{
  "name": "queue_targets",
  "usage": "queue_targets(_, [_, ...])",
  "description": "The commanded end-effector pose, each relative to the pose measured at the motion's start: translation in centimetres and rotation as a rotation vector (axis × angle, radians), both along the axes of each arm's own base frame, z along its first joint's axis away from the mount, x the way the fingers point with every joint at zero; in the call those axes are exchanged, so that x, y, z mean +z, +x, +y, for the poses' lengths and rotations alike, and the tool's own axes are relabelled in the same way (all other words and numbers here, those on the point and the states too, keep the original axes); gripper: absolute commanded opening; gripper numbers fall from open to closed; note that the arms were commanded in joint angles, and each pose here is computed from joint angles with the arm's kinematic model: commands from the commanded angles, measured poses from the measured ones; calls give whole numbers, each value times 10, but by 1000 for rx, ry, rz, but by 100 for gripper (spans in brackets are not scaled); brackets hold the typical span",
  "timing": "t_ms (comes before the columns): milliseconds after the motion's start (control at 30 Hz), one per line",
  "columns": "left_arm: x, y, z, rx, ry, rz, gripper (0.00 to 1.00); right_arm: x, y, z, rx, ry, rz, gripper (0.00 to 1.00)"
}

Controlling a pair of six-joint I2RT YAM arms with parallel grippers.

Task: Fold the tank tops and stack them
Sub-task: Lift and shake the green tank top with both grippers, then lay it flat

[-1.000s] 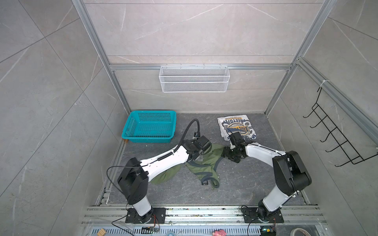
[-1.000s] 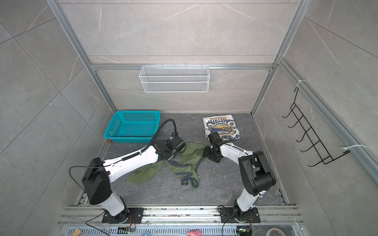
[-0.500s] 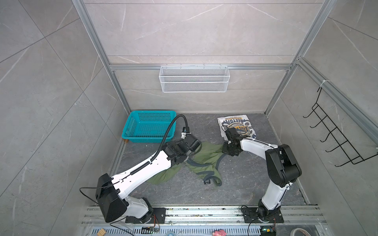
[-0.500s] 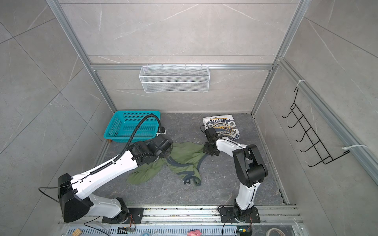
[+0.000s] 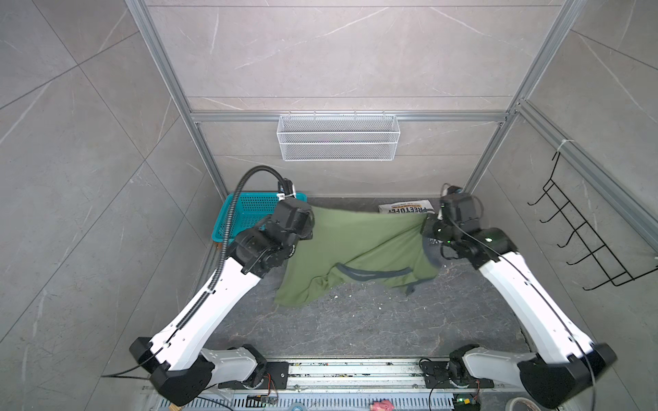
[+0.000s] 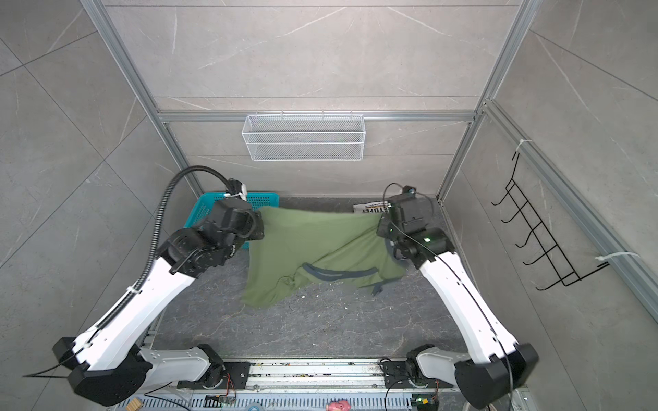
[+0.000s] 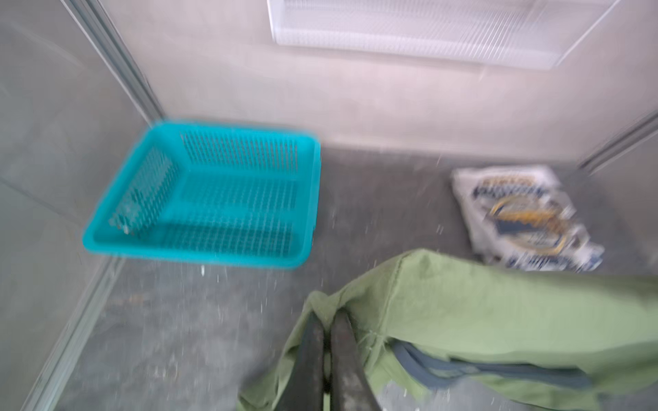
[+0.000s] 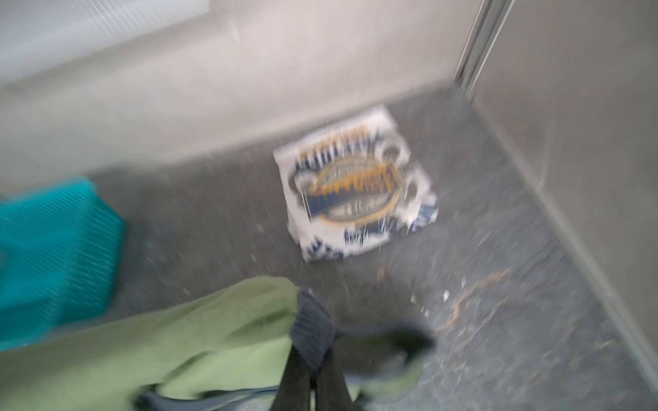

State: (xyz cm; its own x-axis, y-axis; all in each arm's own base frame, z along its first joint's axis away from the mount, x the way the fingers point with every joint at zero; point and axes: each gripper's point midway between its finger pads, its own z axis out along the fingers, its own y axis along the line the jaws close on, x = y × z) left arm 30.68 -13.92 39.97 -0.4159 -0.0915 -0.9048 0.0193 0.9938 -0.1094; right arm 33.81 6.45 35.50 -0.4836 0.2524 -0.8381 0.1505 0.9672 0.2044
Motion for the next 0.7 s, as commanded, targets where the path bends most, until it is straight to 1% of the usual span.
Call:
queue_targets(0, [78, -36, 47, 39, -66, -282, 0, 28, -44, -30, -42, -77, -48, 0])
queue_targets(33, [77, -41, 52, 44, -84, -299, 0, 27, -52, -30, -32, -65, -58, 0])
queue_targets(67, [67, -44, 54, 47, -84, -286, 0, 19, -59, -29, -14, -47, -53, 0])
queue_targets(100, [52, -43, 52, 37, -71, -249, 0, 8, -63, -25, 9, -27, -31, 0])
queue_targets(133, [29, -40, 43, 7, -49, -187, 0, -12, -68, -19, 37, -7, 17, 0])
queue_targets(167, [0, -36, 31, -30, -25, -103, 0, -37, -73, -13, 61, 16, 86, 0])
queue_targets(233, [-58, -33, 20, -35, 6, 70, 0, -85, -81, -1, 101, 65, 207, 0])
queue_targets(300, [-125, -38, 22, 14, 62, 258, 0, -136, -92, 10, 133, 114, 321, 0])
queue_targets(367, [-179, -49, 30, 51, 100, 414, 0, -178, -104, 17, 141, 155, 421, 0])
queue_targets(400, [-202, -57, 29, 44, 94, 491, 0, -198, -110, 22, 149, 176, 478, 3])
queue_targets(433, [-219, -62, 31, 47, 89, 544, 0, -214, -115, 25, 151, 192, 531, 17])
queue_targets(467, [-234, -68, 34, 60, 79, 600, 0, -231, -121, 27, 144, 202, 592, 37])
queue_targets(500, [-245, -72, 37, 72, 69, 643, 0, -243, -126, 26, 131, 203, 642, 52])
queue_targets(567, [-252, -74, 43, 86, 56, 670, 0, -250, -128, 26, 125, 189, 684, 67])
queue_targets(600, [-251, -73, 47, 99, 50, 666, 0, -247, -127, 23, 116, 175, 683, 71])
queue_targets(667, [-243, -70, 53, 112, 31, 636, 0, -235, -121, 16, 98, 140, 642, 73])
